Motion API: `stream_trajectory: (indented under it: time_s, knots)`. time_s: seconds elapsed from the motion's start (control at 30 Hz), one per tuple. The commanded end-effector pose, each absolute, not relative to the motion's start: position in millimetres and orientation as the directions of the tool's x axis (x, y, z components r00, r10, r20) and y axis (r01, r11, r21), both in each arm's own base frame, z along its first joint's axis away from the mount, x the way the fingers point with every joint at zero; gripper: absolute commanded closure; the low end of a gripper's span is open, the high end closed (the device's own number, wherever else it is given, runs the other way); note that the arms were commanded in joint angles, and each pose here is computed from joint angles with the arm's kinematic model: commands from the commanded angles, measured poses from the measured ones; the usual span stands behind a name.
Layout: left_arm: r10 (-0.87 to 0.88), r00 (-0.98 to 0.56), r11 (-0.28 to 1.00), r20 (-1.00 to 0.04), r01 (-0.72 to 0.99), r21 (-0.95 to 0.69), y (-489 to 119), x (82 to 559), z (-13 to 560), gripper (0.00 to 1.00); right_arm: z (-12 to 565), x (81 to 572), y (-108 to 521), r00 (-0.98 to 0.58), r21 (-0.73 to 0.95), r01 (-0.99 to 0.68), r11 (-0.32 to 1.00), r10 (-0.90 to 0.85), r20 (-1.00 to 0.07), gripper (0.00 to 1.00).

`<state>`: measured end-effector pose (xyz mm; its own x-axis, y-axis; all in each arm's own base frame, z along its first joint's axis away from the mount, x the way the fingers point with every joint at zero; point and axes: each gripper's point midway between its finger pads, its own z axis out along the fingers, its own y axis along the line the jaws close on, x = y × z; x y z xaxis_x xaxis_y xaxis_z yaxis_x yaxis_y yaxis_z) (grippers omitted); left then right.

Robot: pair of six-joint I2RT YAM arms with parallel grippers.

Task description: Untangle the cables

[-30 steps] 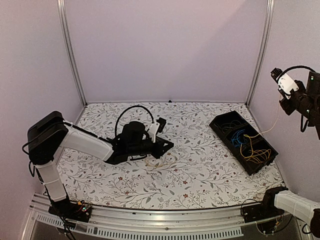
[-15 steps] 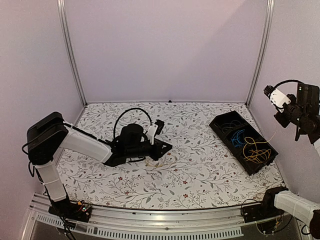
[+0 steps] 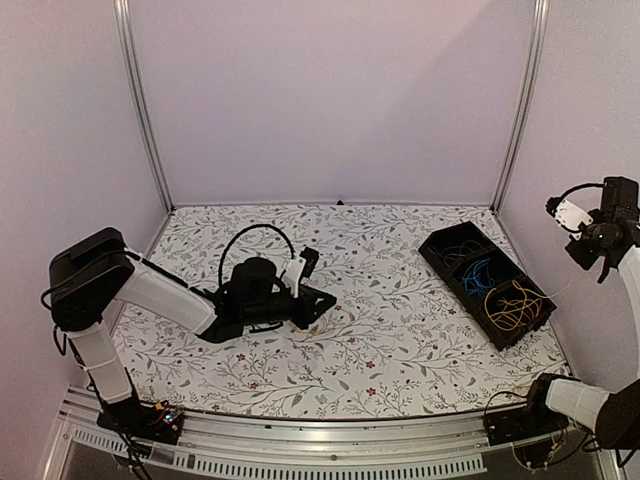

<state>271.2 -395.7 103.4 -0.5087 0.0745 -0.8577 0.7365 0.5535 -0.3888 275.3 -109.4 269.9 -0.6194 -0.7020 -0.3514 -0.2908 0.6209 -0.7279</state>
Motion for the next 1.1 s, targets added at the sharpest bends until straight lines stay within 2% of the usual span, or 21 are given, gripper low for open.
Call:
stream_trajectory:
  time_s: [0.0,0.17,0.4,0.57,1.07]
  knots:
    - [0.030,-0.489,0.533,-0.872,0.746,-0.400,-398,269,104,0.87,248,277,-88,-0.558,-0.659,-0.400,0.637,-0.739,-0.376,1.00]
    - [-0.006,-0.514,0.529,-0.858,0.726,-0.439,-395,267,82,0.87,206,285,-85,-0.598,-0.561,-0.461,0.688,-0.708,-0.377,1.00]
    - [-0.050,-0.575,0.495,-0.816,0.696,-0.521,-390,255,38,0.86,183,307,-68,-0.584,-0.420,-0.522,0.742,-0.670,-0.458,1.00]
    - [-0.054,-0.573,0.467,-0.818,0.709,-0.528,-392,252,32,0.85,159,313,-53,-0.597,-0.288,-0.578,0.763,-0.636,-0.489,1.00]
    - [-0.105,-0.494,0.407,-0.863,0.771,-0.490,-386,242,56,0.83,68,280,-26,-0.689,-0.027,-0.648,0.761,-0.601,-0.404,1.00]
